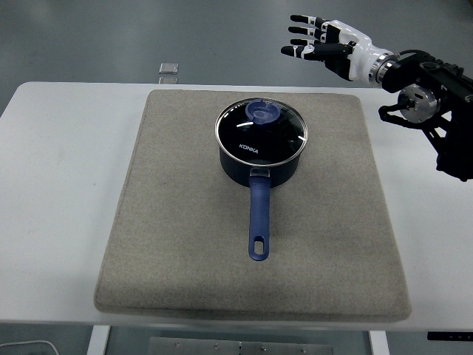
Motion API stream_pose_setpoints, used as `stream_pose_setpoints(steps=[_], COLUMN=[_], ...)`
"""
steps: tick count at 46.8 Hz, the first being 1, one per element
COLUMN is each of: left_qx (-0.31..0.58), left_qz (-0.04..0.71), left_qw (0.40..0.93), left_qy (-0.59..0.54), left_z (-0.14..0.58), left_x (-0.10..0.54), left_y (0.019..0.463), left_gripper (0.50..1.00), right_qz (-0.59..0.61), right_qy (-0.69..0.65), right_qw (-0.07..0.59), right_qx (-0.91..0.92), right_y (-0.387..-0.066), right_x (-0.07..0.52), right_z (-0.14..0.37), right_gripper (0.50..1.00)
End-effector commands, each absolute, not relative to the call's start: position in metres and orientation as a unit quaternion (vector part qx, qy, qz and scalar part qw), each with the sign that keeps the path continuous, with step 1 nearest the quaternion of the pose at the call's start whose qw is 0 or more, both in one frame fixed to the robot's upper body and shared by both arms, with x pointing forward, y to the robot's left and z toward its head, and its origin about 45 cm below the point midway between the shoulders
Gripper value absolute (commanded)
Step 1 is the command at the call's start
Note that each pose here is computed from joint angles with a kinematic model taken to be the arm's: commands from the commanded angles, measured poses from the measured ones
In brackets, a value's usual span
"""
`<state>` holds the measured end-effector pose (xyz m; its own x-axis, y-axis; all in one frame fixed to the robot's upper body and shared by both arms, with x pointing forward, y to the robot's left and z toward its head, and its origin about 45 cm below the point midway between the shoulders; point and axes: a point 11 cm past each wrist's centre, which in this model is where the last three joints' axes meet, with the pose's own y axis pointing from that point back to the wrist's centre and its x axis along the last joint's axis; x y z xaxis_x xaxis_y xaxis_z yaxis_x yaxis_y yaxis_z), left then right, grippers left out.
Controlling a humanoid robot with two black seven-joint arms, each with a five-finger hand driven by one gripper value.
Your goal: Lift the pot lid and place it to the right of the pot.
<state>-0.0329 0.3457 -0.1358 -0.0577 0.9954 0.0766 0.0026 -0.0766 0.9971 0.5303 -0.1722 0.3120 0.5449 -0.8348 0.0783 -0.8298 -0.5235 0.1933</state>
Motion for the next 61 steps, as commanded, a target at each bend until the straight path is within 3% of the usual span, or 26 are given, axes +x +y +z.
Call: stream_pose_setpoints(steps=[1, 23, 40, 61], left_qx=[0.504, 0.504, 0.504, 0.504], left_qz=[0.533, 0.533, 0.534, 0.533], left_qw=[0.466, 0.466, 0.466, 0.466], left_qy=[0.495, 0.495, 0.495, 0.495], left_z=[-0.136, -0.136, -0.136, -0.136], left_x=[-0.033, -0.032, -0.032, -0.033], left_y=[0.346, 0.346, 0.346, 0.346], left_gripper=[1.000, 1.000, 1.000, 1.000], right_qz=[0.020, 0.239, 0.322, 0.375], right_qy=[-0.460, -0.315, -0.221, -0.170], right_qw=[0.138, 0.300, 0.355, 0.410], right_qx=[0.877, 0.868, 0.849, 0.814], right_y=[-0.166, -0.135, -0.118, -0.108], right_x=[0.528, 0.506, 0.489, 0.483], right_z=[0.311, 0.338, 0.365, 0.343], right_gripper=[0.942, 0.940, 0.940, 0.940])
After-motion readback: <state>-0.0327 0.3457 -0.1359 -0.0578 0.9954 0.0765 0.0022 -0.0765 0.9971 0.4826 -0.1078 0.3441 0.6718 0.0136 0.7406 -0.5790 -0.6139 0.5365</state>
